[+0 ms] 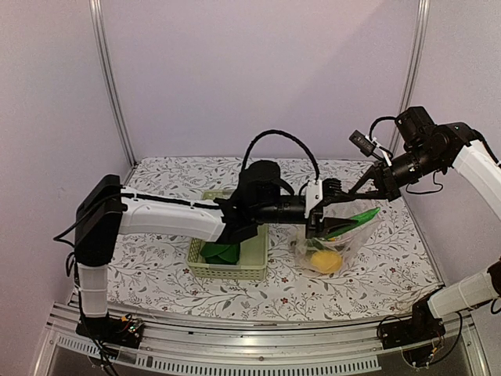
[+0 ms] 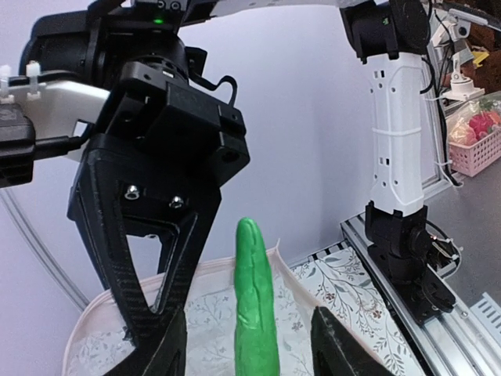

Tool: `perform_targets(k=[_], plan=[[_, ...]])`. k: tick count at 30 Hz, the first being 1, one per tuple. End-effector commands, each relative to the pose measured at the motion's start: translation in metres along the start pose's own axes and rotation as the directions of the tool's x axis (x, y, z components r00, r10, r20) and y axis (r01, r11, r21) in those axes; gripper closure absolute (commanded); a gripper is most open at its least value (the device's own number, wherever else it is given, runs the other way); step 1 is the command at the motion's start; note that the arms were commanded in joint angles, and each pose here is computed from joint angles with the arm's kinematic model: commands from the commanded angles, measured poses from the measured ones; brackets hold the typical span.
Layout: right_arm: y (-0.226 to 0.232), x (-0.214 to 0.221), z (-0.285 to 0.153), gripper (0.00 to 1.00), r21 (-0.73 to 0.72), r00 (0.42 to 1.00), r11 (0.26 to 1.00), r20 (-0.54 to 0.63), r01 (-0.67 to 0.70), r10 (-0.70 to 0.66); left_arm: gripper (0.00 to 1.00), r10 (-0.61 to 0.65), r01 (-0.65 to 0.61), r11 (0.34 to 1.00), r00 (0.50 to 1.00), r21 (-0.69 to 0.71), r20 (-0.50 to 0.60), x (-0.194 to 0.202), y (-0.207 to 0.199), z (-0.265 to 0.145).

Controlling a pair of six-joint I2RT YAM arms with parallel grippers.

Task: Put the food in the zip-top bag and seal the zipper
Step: Place the fake vegetable in the zipper food storage bag, then adjust the zipper food storage bag at the center of the board.

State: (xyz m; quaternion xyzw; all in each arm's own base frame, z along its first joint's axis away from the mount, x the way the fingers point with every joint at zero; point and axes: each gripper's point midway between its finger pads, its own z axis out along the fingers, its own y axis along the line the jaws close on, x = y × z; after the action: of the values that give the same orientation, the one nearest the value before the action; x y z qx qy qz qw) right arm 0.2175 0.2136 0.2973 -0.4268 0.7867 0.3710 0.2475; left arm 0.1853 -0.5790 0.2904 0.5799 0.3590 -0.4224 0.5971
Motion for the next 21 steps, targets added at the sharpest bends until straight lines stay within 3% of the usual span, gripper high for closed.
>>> perform_targets(k=[1, 5, 10, 13, 16, 21], plan=[[0.001, -0.005, 0.001, 1.0, -0.004, 1.0, 1.0, 0.007, 0.009, -0.009, 0.4, 0.039, -0.038, 0.995, 0.999, -0.088, 0.016, -0.021, 0.015, -0.012], [0.0, -0.008, 0.001, 1.0, -0.009, 1.0, 1.0, 0.011, 0.006, -0.006, 0.35, 0.102, -0.093, 0.986, 0.993, -0.138, 0.061, -0.08, 0.014, -0.024], [-0.005, -0.012, -0.001, 1.0, 0.015, 1.0, 1.0, 0.01, 0.007, -0.007, 0.34, 0.069, -0.069, 0.994, 0.998, -0.079, -0.003, -0.121, -0.009, -0.031], [-0.005, -0.01, -0.001, 1.0, 0.027, 1.0, 1.0, 0.007, 0.008, -0.008, 0.37, -0.025, 0.027, 1.0, 0.99, 0.015, -0.142, -0.114, -0.026, -0.032], [-0.005, -0.008, -0.002, 1.0, 0.03, 1.0, 1.0, 0.008, 0.008, -0.008, 0.42, -0.108, 0.13, 0.99, 0.951, 0.059, -0.29, -0.093, -0.041, -0.036], [-0.003, -0.006, -0.002, 1.0, 0.034, 1.0, 0.999, 0.011, 0.013, -0.013, 0.42, -0.106, 0.147, 0.988, 0.881, 0.052, -0.462, -0.053, -0.057, -0.038]])
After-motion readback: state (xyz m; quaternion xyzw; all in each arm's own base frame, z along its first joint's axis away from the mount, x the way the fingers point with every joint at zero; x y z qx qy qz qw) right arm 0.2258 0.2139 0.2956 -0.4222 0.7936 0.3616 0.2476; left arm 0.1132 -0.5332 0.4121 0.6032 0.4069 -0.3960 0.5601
